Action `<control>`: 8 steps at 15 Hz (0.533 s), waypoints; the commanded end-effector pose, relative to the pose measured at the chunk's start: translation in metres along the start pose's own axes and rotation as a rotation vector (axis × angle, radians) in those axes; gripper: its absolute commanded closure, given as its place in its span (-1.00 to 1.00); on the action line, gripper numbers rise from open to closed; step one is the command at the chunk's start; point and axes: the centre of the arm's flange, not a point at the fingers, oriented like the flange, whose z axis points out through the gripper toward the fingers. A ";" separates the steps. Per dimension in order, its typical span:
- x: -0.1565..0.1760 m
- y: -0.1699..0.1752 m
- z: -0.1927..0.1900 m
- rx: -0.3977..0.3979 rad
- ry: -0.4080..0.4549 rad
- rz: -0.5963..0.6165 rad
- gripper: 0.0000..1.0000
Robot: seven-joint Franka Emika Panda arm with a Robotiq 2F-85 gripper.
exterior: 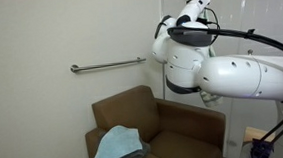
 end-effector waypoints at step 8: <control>-0.078 -0.016 0.067 -0.066 -0.150 -0.053 0.91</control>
